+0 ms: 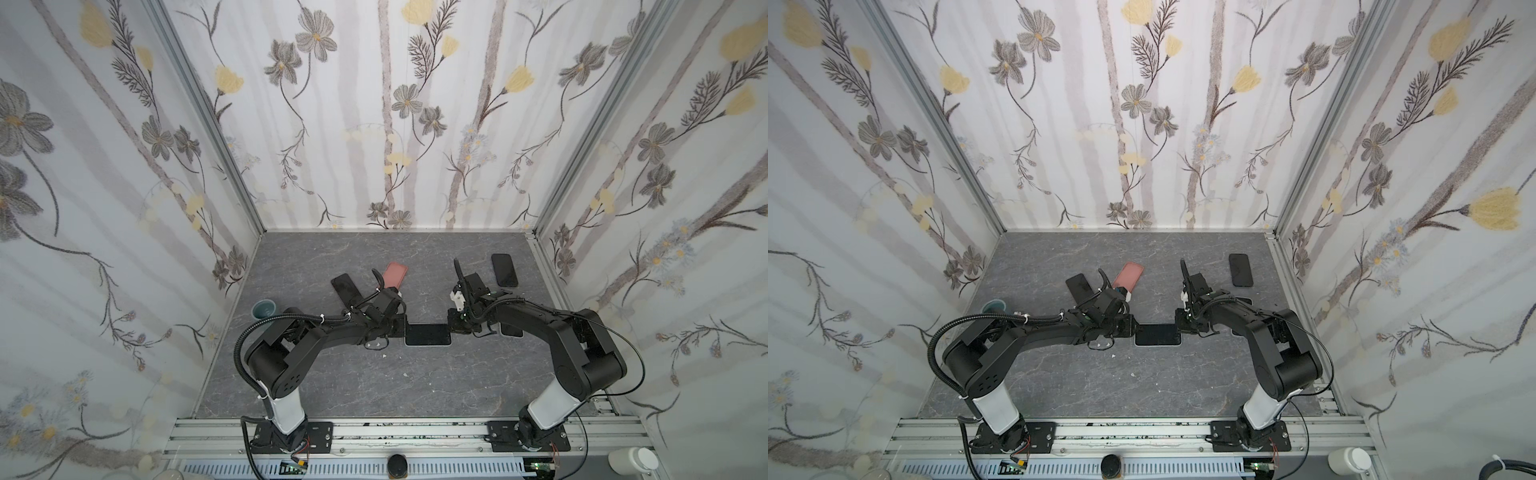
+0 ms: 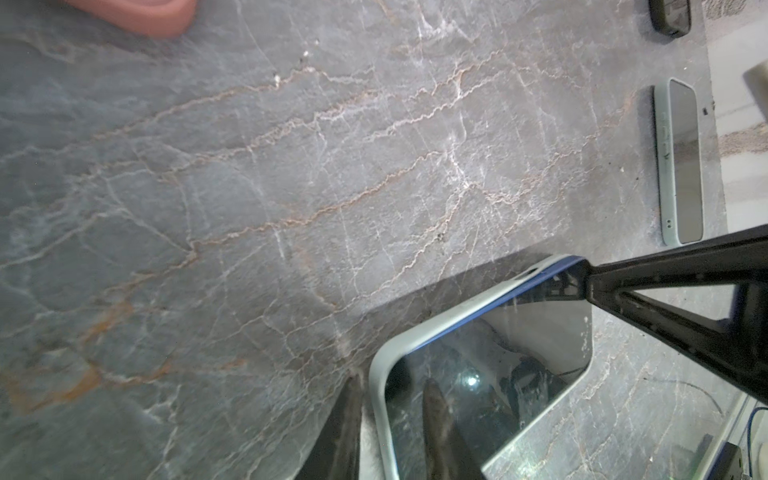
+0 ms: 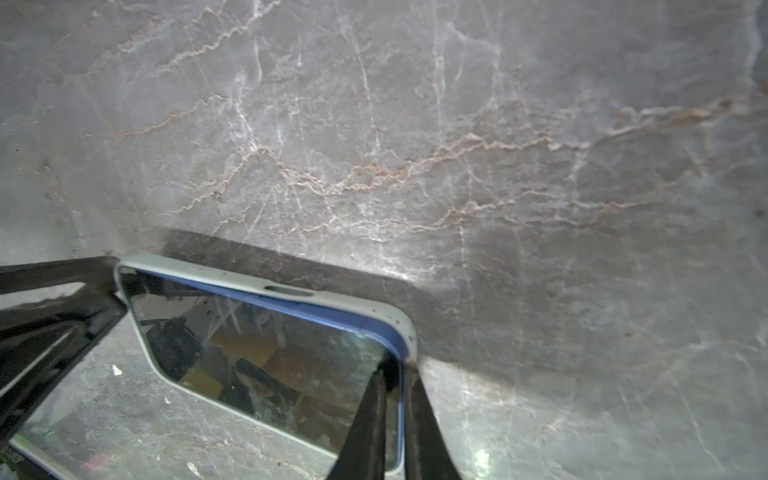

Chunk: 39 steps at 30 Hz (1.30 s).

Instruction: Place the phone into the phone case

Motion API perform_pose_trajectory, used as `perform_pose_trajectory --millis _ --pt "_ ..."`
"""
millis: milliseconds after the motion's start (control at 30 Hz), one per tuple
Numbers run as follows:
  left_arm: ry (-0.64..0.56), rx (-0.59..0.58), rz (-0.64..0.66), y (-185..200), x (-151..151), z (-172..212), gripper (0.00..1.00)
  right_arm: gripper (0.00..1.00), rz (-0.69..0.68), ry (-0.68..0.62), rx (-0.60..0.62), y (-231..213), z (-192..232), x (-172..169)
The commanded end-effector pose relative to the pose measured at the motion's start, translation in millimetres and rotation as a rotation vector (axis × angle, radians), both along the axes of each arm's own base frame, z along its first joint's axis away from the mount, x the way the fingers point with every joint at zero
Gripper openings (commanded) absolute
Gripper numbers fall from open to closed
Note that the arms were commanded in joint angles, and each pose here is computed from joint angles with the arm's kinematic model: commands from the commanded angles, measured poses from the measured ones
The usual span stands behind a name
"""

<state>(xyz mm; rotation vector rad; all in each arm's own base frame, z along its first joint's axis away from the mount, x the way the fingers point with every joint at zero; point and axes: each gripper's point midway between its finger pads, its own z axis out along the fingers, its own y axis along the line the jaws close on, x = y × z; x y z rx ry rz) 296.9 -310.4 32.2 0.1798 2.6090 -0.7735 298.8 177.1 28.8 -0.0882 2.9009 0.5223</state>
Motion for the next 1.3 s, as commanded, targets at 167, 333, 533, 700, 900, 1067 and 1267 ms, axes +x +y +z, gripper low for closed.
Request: perform_pose_trajectory --millis 167,333,533,700,900,1067,1267 --pt "0.007 0.017 -0.004 2 -1 -9 0.25 0.09 -0.008 0.038 -0.067 -9 -16 -3" --pt "0.014 0.029 0.0 5 -3 -15 0.25 0.09 -0.023 0.081 -0.134 -22 -31 -12" --pt "0.029 0.037 0.006 7 -5 -22 0.24 0.08 -0.023 0.111 -0.224 -32 -47 -21" --pt "0.036 0.04 0.008 9 -7 -26 0.24 0.08 -0.009 0.114 -0.285 -33 -51 -27" --pt "0.024 0.033 0.005 7 -6 -21 0.24 0.08 0.028 0.058 -0.323 -22 -34 -21" --pt "-0.043 0.005 -0.001 0 6 8 0.24 0.2 0.105 -0.109 -0.288 6 19 1" --pt "-0.248 -0.034 0.004 2 24 91 0.27 0.24 0.198 -0.419 -0.114 43 120 26"
